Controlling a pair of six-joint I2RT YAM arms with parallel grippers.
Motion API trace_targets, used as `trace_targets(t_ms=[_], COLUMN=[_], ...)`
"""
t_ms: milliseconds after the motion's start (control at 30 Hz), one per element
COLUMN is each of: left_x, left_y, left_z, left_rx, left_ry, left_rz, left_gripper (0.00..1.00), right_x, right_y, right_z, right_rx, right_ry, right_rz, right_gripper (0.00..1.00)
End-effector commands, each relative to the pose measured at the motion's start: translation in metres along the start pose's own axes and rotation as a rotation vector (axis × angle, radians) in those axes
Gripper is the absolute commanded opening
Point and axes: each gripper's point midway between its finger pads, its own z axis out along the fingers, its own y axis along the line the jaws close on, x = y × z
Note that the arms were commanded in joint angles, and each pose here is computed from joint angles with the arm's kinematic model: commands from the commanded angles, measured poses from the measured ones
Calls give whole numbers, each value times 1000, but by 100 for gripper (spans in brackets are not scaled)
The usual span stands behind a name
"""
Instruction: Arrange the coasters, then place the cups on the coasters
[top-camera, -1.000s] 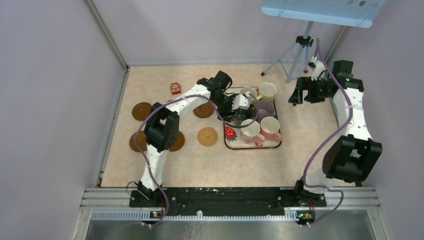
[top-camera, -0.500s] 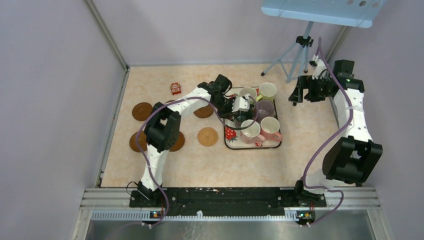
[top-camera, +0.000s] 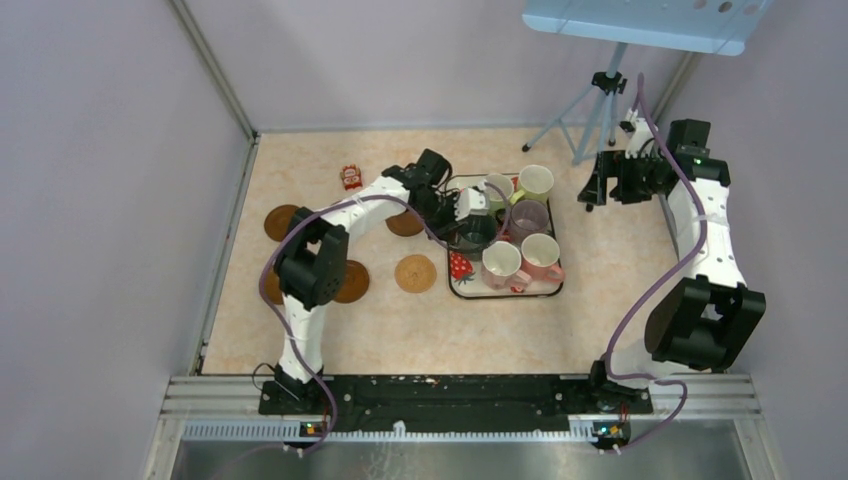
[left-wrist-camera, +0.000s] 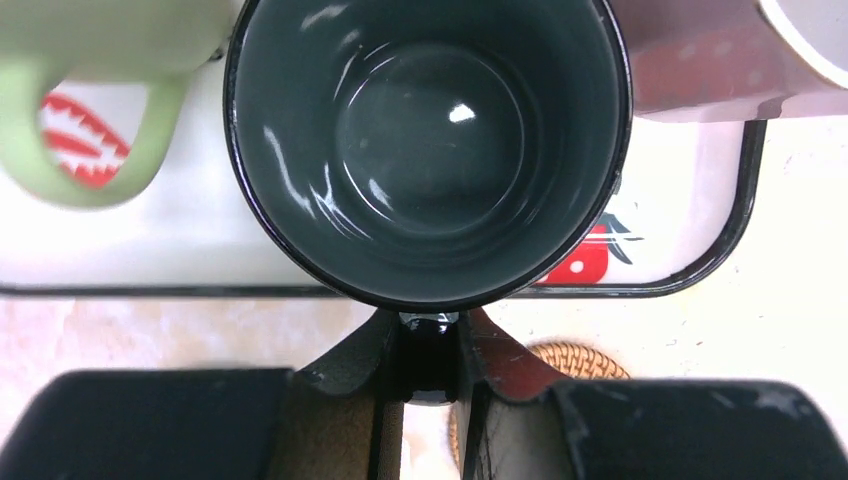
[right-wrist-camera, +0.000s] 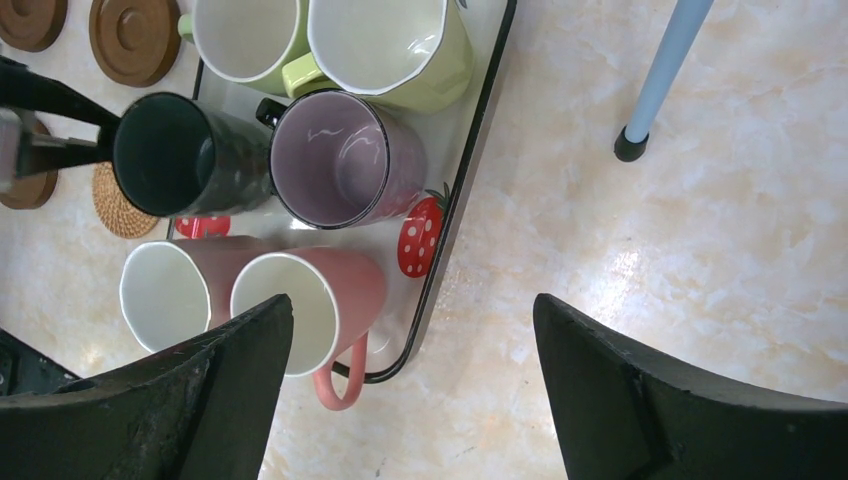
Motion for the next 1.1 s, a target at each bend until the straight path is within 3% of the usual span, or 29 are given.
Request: trace_targets(t_ms=[0,167,433,733,1067], left_x=[-51,-46,12,50,65], left_y=[17,35,80,94,89], left_z=[-66,-113,-163,-169,-156], left_rx=[-120,-287,-515,-661,-656], left_ry=[-203,-266,-216,-226,-246], left_rz=[-56,-122,-290,-372,-403], left_gripper=[0,0,0,0,0], right_x=[-11,-13,-14,-17,-14], right_y=[2,1,2,2,3], right_z=[-13,-12,-10,-11,-12], right_rx=[20,23,22,18,18], right_ry=[-53,-58,-74,-73,-67], right_rz=[-31,-23,-1,-7,-12], right_gripper=[88,89,90,91,91])
